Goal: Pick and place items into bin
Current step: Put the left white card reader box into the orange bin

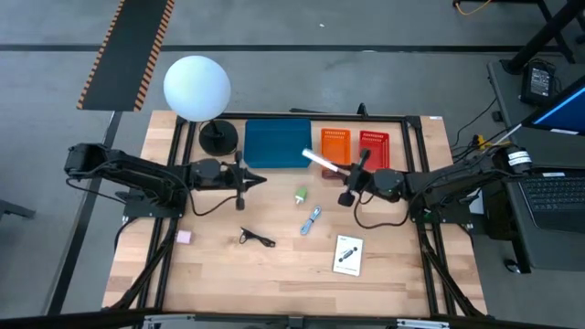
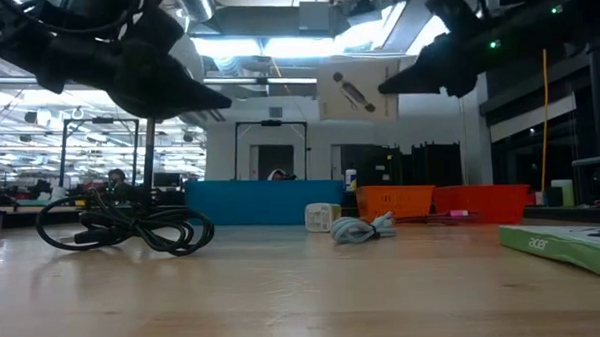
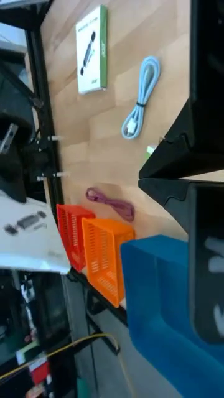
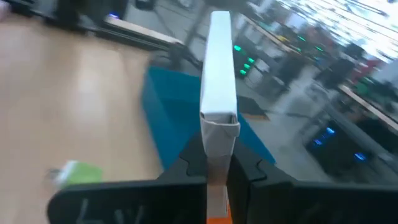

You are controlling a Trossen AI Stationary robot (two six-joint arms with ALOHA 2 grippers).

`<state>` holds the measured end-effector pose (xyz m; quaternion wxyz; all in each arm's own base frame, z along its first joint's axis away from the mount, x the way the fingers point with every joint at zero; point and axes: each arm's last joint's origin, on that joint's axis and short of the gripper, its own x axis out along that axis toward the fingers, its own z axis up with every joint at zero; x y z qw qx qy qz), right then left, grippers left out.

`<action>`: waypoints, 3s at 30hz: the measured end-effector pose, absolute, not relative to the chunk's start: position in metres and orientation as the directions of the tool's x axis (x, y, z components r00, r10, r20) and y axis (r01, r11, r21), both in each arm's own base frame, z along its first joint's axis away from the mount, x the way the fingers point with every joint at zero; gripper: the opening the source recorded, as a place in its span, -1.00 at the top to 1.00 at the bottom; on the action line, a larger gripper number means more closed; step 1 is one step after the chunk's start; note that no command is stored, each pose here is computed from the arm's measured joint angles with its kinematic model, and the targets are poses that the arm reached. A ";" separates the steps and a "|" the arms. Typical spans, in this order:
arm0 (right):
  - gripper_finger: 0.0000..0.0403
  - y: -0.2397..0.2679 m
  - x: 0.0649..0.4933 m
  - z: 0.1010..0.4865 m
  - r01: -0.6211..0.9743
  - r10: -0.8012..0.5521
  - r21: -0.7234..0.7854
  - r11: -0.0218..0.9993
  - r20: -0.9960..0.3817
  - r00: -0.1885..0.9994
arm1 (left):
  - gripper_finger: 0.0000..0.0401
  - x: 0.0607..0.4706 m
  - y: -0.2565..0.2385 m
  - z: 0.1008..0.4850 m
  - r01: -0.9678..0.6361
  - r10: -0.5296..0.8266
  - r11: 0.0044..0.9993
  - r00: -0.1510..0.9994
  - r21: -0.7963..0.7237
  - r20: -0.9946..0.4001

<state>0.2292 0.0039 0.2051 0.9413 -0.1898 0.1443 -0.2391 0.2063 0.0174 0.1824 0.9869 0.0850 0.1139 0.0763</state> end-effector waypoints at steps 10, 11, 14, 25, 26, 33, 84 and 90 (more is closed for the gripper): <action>0.93 -0.006 0.223 0.201 0.616 -0.748 -0.466 0.635 -0.171 0.642 | 0.98 0.207 0.017 0.185 -0.138 0.176 0.971 0.966 0.197 -0.187; 0.93 -0.006 0.222 0.201 0.621 -0.754 -0.469 0.628 -0.171 0.634 | 0.98 0.207 0.017 0.185 -0.138 0.175 0.971 0.967 0.197 -0.187; 0.94 -0.007 0.222 0.203 0.666 -0.790 -0.451 0.594 -0.172 0.589 | 0.98 0.207 0.017 0.185 -0.137 0.175 0.971 0.967 0.195 -0.188; 0.94 -0.008 0.243 0.241 0.669 -0.813 -0.462 0.583 -0.344 0.470 | 0.98 0.207 0.017 0.185 -0.131 0.179 0.961 0.966 0.243 -0.186; 0.94 -0.009 0.246 0.244 0.668 -0.816 -0.469 0.577 -0.362 0.451 | 0.98 0.207 0.017 0.185 -0.131 0.179 0.961 0.966 0.244 -0.186; 0.94 -0.016 0.269 0.264 0.620 -0.805 -0.530 0.578 -0.493 0.329 | 0.98 0.207 0.017 0.185 -0.131 0.179 0.961 0.966 0.245 -0.186; 0.94 -0.068 0.342 0.221 0.356 -0.632 -0.638 0.683 -0.760 -0.150 | 0.98 0.207 0.017 0.185 -0.132 0.179 0.962 0.966 0.238 -0.187; 0.94 -0.078 0.344 0.209 0.351 -0.623 -0.646 0.677 -0.758 -0.193 | 0.98 0.207 0.017 0.185 -0.132 0.179 0.962 0.966 0.238 -0.187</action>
